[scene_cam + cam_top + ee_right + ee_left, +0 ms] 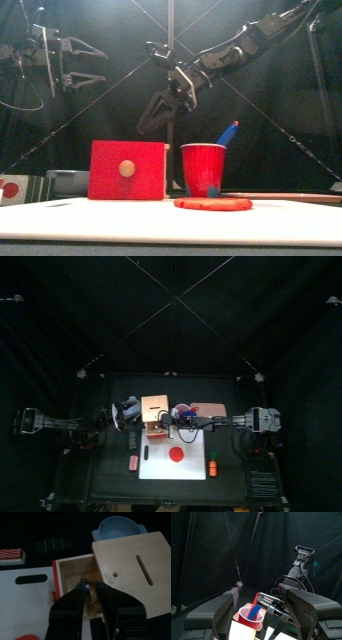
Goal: Get the cutter from the drawer then cut the dough then place the extra dough in the bowl
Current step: Place the cutter on the board
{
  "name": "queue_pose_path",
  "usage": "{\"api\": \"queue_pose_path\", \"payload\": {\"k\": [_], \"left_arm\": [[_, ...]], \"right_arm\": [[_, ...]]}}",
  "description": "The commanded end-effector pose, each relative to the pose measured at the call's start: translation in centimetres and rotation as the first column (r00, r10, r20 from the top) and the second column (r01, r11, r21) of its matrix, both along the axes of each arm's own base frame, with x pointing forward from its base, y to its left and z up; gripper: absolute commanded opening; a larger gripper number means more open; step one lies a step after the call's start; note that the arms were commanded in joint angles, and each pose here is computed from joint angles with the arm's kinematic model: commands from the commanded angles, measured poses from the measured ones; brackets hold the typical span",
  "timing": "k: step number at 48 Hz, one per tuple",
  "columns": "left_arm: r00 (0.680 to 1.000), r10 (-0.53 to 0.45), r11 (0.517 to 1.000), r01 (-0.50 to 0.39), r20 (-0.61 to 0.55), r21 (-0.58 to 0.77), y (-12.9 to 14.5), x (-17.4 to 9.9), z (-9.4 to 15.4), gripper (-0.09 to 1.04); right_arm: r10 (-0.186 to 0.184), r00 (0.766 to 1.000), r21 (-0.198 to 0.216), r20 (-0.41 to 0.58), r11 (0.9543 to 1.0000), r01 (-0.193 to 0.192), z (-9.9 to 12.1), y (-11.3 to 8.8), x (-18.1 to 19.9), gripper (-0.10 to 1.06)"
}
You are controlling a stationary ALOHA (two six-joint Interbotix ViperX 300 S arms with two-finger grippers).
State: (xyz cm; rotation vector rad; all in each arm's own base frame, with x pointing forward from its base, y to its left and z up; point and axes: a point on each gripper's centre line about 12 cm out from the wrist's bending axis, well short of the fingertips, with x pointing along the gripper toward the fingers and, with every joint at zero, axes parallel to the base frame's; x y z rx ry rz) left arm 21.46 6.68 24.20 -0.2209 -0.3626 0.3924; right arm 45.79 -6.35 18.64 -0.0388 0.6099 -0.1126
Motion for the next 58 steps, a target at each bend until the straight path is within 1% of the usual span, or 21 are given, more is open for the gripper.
{"api": "queue_pose_path", "payload": {"k": [1,7,16,33,38,42,47,51,53,56,58], "left_arm": [[1.0,0.001,1.0,-0.001,0.012,0.016,0.1,0.1,0.4,0.97],[1.0,0.005,1.0,-0.005,-0.009,0.008,0.2,0.1,0.1,0.97],[1.0,0.0,1.0,0.0,-0.03,-0.001,0.2,0.2,-0.2,0.97],[0.999,0.007,1.0,-0.008,-0.045,-0.016,0.4,0.2,-0.4,0.97],[0.999,0.007,1.0,-0.007,-0.046,-0.018,0.3,0.1,-0.5,0.97],[0.999,0.007,1.0,-0.007,-0.045,-0.018,0.4,0.2,-0.4,0.97],[0.999,0.007,1.0,-0.007,-0.046,-0.018,0.3,0.1,-0.5,0.97],[0.999,0.006,1.0,-0.007,-0.046,-0.019,0.3,0.1,-0.5,0.97],[0.999,0.007,1.0,-0.008,-0.045,-0.02,0.4,0.1,-0.5,0.97],[0.999,0.008,1.0,-0.009,-0.045,-0.021,0.4,0.1,-0.5,0.97],[0.999,0.012,1.0,-0.013,-0.045,-0.022,0.4,0.1,-0.5,0.97]], "right_arm": [[0.0,0.999,-0.004,0.034,1.0,0.0,1.4,-0.1,1.0,0.76],[-0.001,1.0,-0.004,0.004,1.0,0.001,0.7,-0.2,1.5,0.76],[0.009,0.999,-0.011,-0.031,0.9999,-0.01,0.0,0.0,1.8,0.76],[0.011,0.998,-0.012,-0.068,0.9998,-0.012,-1.6,-0.1,2.1,0.74],[0.011,0.997,-0.013,-0.073,0.9998,-0.012,-1.7,-0.2,2.1,0.7],[0.012,0.997,-0.015,-0.075,0.9998,-0.013,-1.7,-0.2,2.1,0.61],[0.019,0.998,-0.026,-0.065,0.9995,-0.02,-1.3,-0.1,2.3,0.5],[0.034,0.998,-0.048,-0.044,0.9982,-0.036,-0.2,0.1,2.5,0.43],[0.051,0.998,-0.065,-0.029,0.9965,-0.053,0.7,0.6,2.5,0.41],[0.064,0.998,-0.085,-0.014,0.9943,-0.065,2.0,0.9,2.4,0.4],[0.077,0.997,-0.102,-0.01,0.9918,-0.077,2.8,1.3,2.2,0.4]]}}
